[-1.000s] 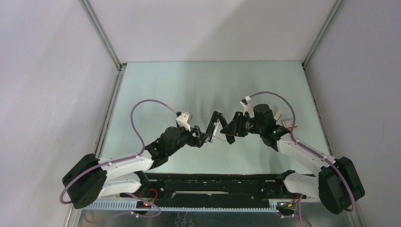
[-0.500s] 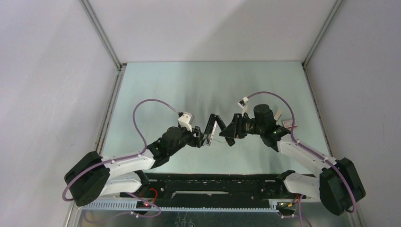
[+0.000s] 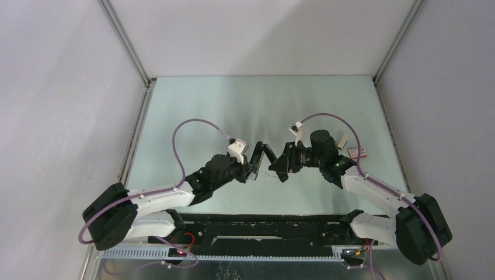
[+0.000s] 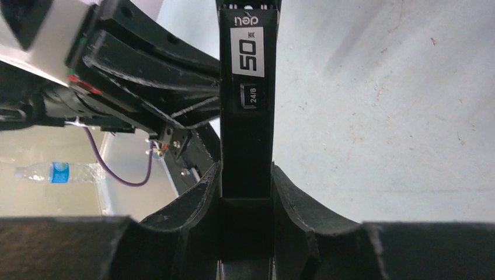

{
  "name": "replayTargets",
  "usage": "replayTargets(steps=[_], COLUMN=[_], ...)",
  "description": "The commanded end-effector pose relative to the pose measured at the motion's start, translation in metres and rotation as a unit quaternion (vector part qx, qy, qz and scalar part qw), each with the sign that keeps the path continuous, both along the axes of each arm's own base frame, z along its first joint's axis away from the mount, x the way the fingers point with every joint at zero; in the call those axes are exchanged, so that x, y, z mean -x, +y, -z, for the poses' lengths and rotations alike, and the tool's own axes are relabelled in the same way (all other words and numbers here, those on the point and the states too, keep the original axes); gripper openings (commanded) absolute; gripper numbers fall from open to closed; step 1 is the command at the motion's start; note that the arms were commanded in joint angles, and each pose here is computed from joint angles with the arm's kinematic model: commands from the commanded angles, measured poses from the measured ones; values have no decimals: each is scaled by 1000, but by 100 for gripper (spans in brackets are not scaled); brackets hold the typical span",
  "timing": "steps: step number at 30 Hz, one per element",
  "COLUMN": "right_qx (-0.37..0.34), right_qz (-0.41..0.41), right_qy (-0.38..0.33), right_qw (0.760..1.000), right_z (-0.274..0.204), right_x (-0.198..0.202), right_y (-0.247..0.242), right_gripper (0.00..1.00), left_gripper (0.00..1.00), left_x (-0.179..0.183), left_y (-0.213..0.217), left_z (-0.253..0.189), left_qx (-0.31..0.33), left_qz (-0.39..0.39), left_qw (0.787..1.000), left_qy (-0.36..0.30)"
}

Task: Unload the staples from the stapler

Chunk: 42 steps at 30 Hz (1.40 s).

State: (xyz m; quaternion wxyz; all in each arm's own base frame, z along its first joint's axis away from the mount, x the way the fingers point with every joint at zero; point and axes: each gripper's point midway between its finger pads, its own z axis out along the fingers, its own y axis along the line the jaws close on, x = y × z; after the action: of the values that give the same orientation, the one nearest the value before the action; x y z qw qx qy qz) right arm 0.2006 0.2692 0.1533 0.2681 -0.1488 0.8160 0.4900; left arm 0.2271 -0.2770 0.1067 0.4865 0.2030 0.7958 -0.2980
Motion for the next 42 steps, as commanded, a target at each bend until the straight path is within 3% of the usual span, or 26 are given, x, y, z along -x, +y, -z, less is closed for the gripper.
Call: replayTargets(steps=[1,5,13,25,32,36,42], right_qx=[-31,7,43,61,113,108,92], right_qz=[-51,-47,-51,-59,18,61,107], right_qy=[-70,-93,-108,-96,-162,-205,-204], right_qw=[996,995,992,992,980,971,969], right_z=[-27,-12,10,30,31,21,23], right_x=[7,1,-4,-2,-15,-17,-24], right_y=[11,4,10,22,35,55,71], right_gripper=[0,6,44,78,83,84,84], left_gripper=[0,0,0,0,0,0,0], left_x=[-13,-7,-6,-9,-18,-22,-20], left_y=[-9,-9,0,12,32,43,46], left_z=[-24,-24,-29,-26,-32,-36,-42], left_qx=[-12,-23,-36,-57,-30,-11,4], left_qz=[9,29,14,-18,-115,-165,-172], left_qw=[999,999,998,997,993,986,985], left_qy=[-30,-33,-45,-40,-9,8,11])
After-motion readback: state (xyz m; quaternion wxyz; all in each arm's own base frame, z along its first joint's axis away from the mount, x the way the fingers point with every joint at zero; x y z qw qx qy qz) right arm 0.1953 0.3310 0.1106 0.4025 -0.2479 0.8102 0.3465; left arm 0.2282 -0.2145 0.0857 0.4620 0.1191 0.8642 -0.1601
